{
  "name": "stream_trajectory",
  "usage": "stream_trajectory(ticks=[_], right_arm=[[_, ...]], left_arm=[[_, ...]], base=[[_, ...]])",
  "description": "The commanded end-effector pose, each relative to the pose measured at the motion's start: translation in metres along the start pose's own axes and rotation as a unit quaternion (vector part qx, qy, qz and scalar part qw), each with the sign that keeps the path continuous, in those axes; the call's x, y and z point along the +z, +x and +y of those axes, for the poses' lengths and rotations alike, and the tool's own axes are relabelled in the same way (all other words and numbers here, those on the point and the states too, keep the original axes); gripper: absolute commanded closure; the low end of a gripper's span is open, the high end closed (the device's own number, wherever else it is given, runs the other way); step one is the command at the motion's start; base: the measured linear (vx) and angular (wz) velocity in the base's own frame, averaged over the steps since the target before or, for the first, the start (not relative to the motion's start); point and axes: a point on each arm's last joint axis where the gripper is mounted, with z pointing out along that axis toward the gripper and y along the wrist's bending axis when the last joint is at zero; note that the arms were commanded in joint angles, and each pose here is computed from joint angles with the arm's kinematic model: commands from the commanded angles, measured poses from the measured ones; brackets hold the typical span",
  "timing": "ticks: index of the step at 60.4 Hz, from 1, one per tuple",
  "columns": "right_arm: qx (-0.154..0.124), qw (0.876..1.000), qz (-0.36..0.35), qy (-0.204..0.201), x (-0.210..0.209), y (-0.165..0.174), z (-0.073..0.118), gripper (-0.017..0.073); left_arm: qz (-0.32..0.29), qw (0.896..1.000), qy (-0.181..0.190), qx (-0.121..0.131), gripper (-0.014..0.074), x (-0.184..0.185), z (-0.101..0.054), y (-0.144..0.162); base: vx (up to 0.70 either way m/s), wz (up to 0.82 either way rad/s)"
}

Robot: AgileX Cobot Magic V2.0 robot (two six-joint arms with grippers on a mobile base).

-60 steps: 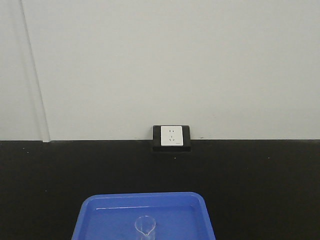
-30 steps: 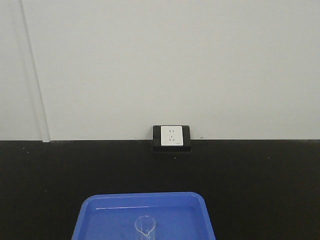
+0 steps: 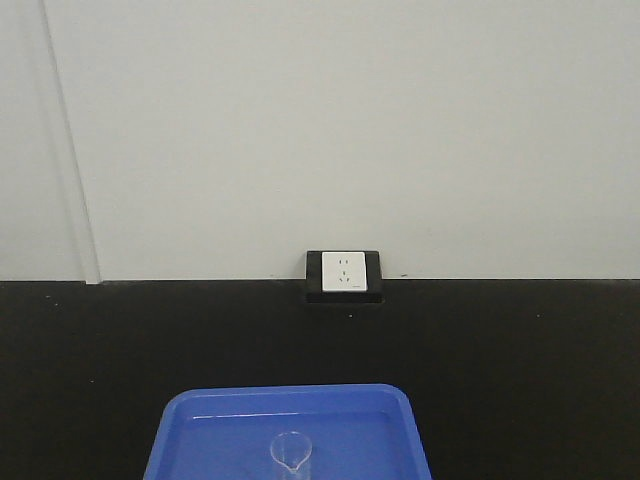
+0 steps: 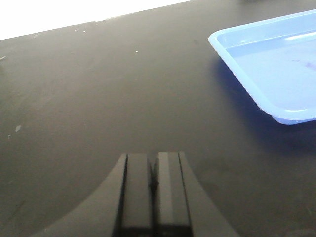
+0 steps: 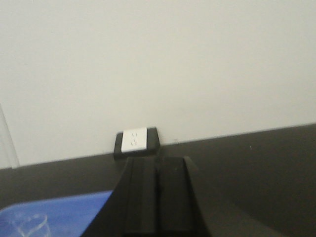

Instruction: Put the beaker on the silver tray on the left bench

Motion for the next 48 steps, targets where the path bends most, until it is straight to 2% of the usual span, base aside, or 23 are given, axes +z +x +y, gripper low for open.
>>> stream_trajectory(ticks=[1, 9, 17, 30, 48], right_arm=[[-0.028, 0.997, -0.076, -0.017, 0.009, -0.050, 0.012, 0.0571], [-0.069, 0.996, -0.054, -0.011, 0.046, -0.080, 0.019, 0.0571], [-0.070, 0.997, -0.038, -0.010, 0.090, -0.099, 0.023, 0.0571], [-0.063, 0.998, 0.031, 0.001, 0.143, -0.082, 0.019, 0.0571], [-0.063, 0.993, 0.095, 0.011, 0.169, -0.049, 0.011, 0.0542]], left_arm=[[-0.036, 0.999, 0.002, -0.001, 0.0592, 0.002, -0.001, -0.002], [-0.036, 0.999, 0.002, -0.001, 0.0592, 0.002, -0.001, -0.002], [-0.036, 0.999, 0.002, -0.001, 0.0592, 0.002, -0.001, -0.002], [-0.036, 0.999, 0.002, -0.001, 0.0592, 0.002, -0.001, -0.002], [-0.036, 0.999, 0.002, -0.001, 0.0592, 0.002, -0.001, -0.002]], base=[[0.00, 0.00], [0.00, 0.00], [0.00, 0.00], [0.00, 0.00], [0.00, 0.00]])
